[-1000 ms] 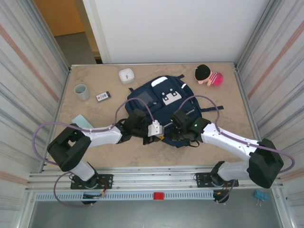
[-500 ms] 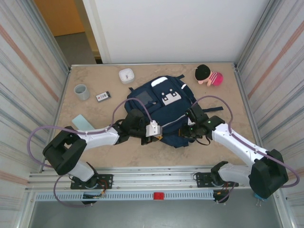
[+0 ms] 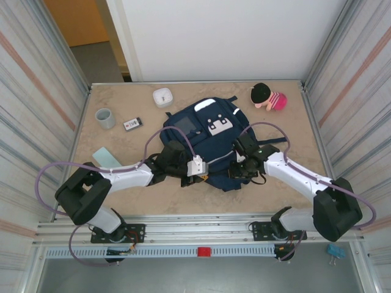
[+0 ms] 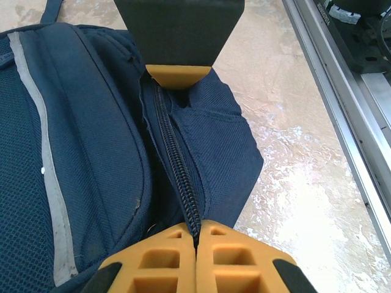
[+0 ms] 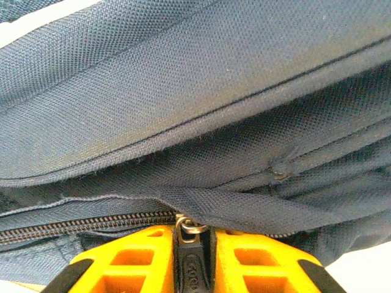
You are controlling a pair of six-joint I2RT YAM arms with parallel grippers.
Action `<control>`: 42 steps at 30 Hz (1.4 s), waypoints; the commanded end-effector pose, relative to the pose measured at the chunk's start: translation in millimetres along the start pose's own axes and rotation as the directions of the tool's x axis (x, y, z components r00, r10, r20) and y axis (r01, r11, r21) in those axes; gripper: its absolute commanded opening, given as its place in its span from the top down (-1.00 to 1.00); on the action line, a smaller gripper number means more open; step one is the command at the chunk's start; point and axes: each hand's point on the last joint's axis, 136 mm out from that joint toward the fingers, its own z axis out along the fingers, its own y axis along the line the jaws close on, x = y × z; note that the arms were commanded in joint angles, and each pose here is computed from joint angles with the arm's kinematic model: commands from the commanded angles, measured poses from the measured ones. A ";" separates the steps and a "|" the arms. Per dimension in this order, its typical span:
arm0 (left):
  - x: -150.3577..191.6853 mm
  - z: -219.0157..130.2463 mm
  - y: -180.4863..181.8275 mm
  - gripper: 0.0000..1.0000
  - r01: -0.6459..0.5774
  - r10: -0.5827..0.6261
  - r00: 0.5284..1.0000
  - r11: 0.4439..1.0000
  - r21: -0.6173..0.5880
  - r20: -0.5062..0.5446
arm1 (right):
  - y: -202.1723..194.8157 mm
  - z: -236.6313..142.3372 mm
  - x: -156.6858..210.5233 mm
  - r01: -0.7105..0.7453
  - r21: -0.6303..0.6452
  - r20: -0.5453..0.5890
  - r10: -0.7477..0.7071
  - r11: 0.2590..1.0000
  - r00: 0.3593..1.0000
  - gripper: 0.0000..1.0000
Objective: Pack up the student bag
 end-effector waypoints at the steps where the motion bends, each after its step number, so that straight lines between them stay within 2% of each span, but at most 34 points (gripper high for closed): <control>1: -19.8 -12.0 3.6 1.00 -0.051 0.053 0.997 0.998 -0.023 0.049 | -39.8 -0.2 13.2 0.029 0.203 -0.070 -0.015 0.979 0.997 0.72; 6: -7.2 -18.2 7.8 1.00 -0.045 0.044 0.999 0.997 -0.058 -0.010 | -50.2 -9.4 5.4 -0.022 0.223 -0.036 0.031 0.975 0.999 0.85; 12: 12.2 -29.9 18.9 0.99 -0.039 0.024 0.994 0.989 -0.143 -0.108 | -59.5 -20.9 7.7 -0.101 0.210 -0.013 0.106 0.973 0.994 0.85; 14: 20.1 -33.2 21.2 0.99 -0.034 0.009 0.989 0.986 -0.165 -0.150 | -48.1 -22.0 8.8 -0.103 0.144 -0.014 0.106 0.984 0.994 0.86; 16: 25.3 -37.7 21.5 0.92 -0.024 -0.009 0.984 0.982 -0.187 -0.177 | -25.6 -20.6 11.2 -0.088 0.024 -0.021 0.089 0.996 0.996 0.86; 17: 26.7 -40.1 20.6 0.80 -0.020 -0.016 0.984 0.980 -0.198 -0.177 | -13.2 -20.1 11.8 -0.074 -0.034 -0.019 0.073 0.997 0.997 0.86; 21: 3.3 -46.6 7.9 0.11 -0.034 0.015 0.994 0.984 -0.177 -0.111 | 16.1 -19.1 19.6 -0.033 -0.182 -0.030 0.028 0.983 0.999 0.86; 23: -11.8 -42.9 0.3 -0.11 -0.075 0.061 0.993 0.986 -0.148 -0.098 | 23.4 -18.6 22.5 -0.035 -0.226 -0.041 0.026 0.974 0.999 0.86; 26: -22.2 -28.3 -3.8 -0.29 -0.125 0.113 0.988 0.986 -0.109 -0.108 | 32.6 -18.9 24.0 -0.038 -0.279 -0.042 0.027 0.959 0.999 0.86; 29: -21.8 -6.8 0.8 -0.36 -0.137 0.126 0.985 0.987 -0.085 -0.120 | 30.4 -18.9 23.9 -0.048 -0.270 -0.031 0.041 0.962 0.999 0.86; 37: -40.7 44.4 11.2 -0.31 -0.171 0.168 0.983 0.984 -0.040 -0.068 | 23.1 -21.8 20.6 -0.064 -0.268 -0.008 0.064 0.961 0.998 0.86; 39: -39.4 53.6 14.1 -0.08 -0.173 0.170 0.983 0.984 -0.035 -0.069 | 22.6 -22.6 19.6 -0.067 -0.275 -0.002 0.069 0.959 0.998 0.86; 42: -36.2 58.0 14.1 0.51 -0.166 0.164 0.984 0.986 -0.030 -0.069 | 10.1 -21.6 17.3 -0.105 -0.241 0.012 0.112 0.965 0.994 0.91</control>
